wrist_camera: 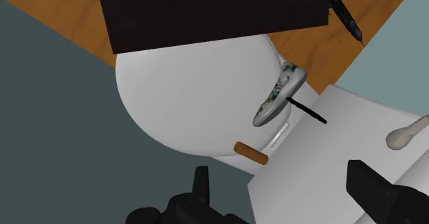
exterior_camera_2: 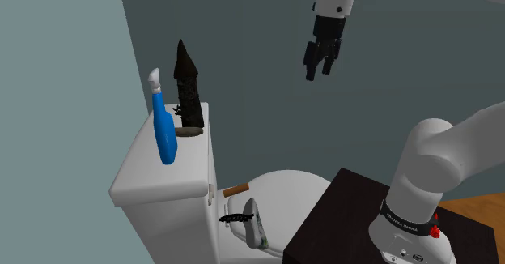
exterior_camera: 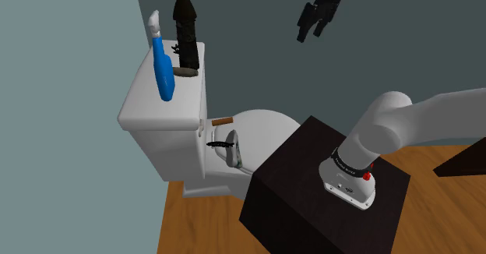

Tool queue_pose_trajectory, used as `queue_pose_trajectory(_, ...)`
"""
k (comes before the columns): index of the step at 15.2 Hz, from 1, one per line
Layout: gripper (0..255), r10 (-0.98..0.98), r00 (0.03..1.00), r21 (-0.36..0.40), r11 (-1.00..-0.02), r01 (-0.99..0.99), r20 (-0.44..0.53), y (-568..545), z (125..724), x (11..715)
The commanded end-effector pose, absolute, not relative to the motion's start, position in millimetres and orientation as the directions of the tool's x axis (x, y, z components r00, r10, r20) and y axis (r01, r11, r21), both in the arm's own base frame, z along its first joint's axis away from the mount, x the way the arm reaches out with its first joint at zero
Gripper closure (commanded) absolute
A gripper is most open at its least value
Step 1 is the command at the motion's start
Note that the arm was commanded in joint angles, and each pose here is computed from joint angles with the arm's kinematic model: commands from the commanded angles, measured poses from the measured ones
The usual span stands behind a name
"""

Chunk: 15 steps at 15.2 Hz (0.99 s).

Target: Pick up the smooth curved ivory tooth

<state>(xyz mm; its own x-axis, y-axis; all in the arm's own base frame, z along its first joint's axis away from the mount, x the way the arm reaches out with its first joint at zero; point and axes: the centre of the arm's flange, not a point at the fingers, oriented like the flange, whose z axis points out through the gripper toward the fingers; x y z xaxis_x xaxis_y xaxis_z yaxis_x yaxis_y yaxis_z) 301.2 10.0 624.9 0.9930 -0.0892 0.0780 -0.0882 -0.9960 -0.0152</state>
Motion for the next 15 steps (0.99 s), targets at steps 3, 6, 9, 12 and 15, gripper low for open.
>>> queue_pose_trajectory(3,0,-0.059,0.996,-0.029,-0.998,-0.057,0.071,17.8,615.7,324.8)
queue_pose_trajectory(6,0,-0.013,0.998,-0.049,-0.999,-0.010,0.060,30.9,601.9,359.7)
queue_pose_trajectory(9,0,0.033,0.998,-0.070,-0.997,0.037,0.051,46.1,588.1,393.7)
queue_pose_trajectory(12,0,0.080,0.996,-0.091,-0.992,0.083,0.042,63.1,574.2,426.8)
queue_pose_trajectory(15,0,0.126,0.991,-0.113,-0.985,0.129,0.035,81.9,560.5,458.9)
